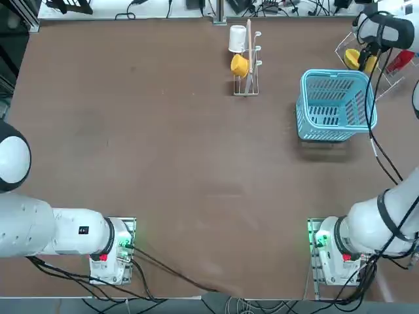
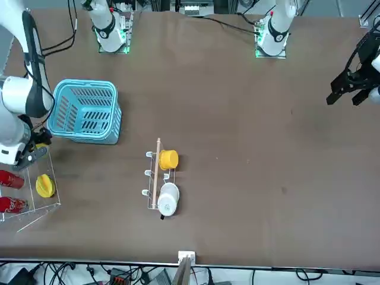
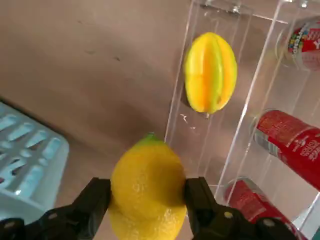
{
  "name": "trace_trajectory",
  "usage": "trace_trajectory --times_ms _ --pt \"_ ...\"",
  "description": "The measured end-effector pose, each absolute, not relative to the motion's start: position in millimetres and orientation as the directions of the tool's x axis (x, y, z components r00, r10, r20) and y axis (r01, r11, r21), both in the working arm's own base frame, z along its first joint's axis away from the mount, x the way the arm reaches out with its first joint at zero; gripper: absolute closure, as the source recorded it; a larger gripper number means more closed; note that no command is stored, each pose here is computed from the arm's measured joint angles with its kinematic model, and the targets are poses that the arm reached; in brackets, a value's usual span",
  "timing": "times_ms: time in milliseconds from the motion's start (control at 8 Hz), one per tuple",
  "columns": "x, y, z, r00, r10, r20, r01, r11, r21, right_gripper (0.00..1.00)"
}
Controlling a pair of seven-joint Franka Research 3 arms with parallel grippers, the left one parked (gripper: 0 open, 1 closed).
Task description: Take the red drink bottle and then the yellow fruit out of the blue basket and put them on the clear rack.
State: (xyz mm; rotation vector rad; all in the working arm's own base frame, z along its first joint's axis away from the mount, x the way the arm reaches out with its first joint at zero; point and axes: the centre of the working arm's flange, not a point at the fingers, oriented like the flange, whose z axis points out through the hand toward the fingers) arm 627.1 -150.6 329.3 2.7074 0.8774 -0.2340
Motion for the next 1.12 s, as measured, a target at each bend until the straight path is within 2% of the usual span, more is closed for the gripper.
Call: trace_trajectory --times_ms 625,1125 --pt "627.0 -194.3 282.9 0.782 0.563 -0.266 0.621 -0.737 0.266 0.14" --pt "628.7 -195.8 264.4 0.778 0.570 -0.264 0.627 -0.731 0.270 0.14"
